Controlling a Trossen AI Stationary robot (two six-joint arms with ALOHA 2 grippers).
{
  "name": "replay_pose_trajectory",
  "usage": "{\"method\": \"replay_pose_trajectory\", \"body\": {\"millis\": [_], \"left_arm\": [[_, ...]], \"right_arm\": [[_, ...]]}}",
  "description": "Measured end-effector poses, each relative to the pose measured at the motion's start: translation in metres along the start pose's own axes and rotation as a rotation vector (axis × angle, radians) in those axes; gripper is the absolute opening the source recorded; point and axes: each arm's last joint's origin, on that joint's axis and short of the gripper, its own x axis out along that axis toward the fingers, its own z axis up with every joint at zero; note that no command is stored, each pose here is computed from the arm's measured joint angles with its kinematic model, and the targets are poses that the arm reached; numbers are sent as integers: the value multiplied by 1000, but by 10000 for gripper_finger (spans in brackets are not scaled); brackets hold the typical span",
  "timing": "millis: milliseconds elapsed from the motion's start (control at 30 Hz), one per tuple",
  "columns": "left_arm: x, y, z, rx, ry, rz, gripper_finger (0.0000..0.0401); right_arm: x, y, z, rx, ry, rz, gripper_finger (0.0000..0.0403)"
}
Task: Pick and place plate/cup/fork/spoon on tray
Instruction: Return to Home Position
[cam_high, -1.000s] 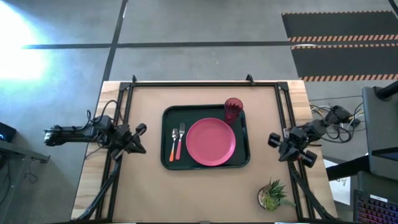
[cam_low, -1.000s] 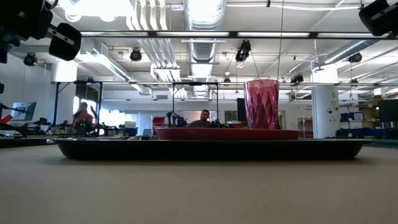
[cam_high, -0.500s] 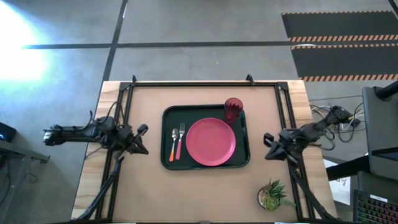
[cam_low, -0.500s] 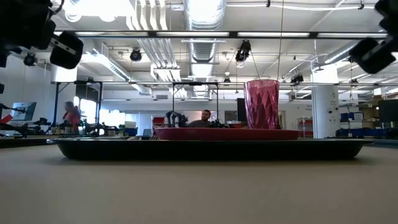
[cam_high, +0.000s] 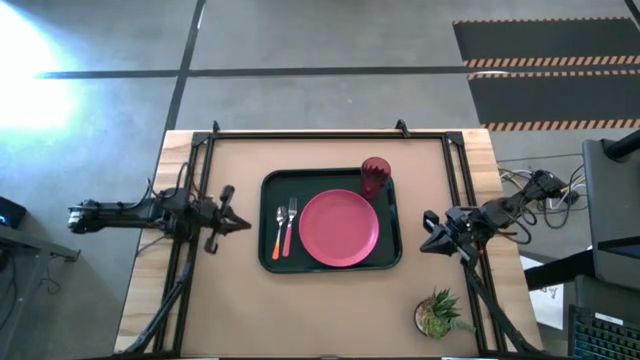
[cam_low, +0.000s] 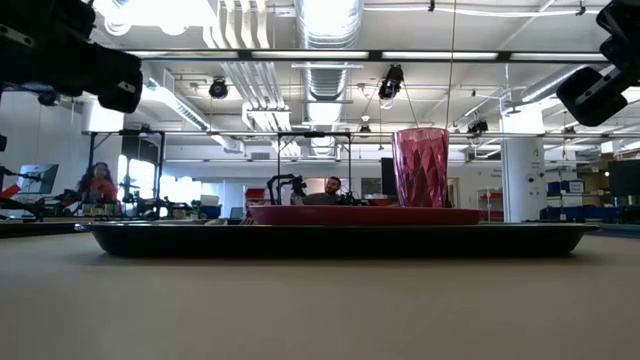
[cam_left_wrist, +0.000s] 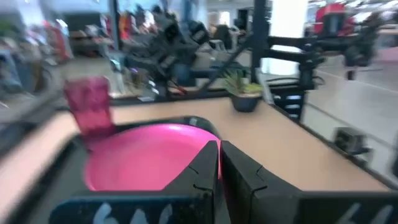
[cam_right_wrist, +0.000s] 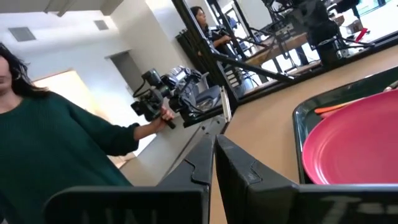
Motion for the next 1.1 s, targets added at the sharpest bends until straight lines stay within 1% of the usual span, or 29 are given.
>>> {"method": "replay_pose_trajectory", "body": {"millis": [67,133,233,433,600,700,767,867,1100], "left_arm": [[-1,1,2,47,-22,28,0],[-2,1,3,90,-31,31,0],[-3,0,3,122,-38,36,0],[-1,1,-10,113,-18,46,0],[1,2,-22,69,-25,74,0],[1,2,-19,72,-50,91,0],[1,2,-19,78,-50,92,0],[0,2,-19,80,-57,93,0],[0,2,-19,80,-62,94,0]], "right_arm": [[0,0,0,-1,-1,-2,9],[0,0,0,-6,-5,-10,9],[0,0,0,-24,-9,-16,9],[0,-3,1,-128,-48,-93,9],[0,-5,0,-144,-39,-131,9],[-1,-8,-1,-156,-51,-223,9],[-1,-9,0,-205,-65,-263,9],[-2,-10,2,-266,-74,-296,9],[-2,-14,4,-274,-76,-340,9]]}}
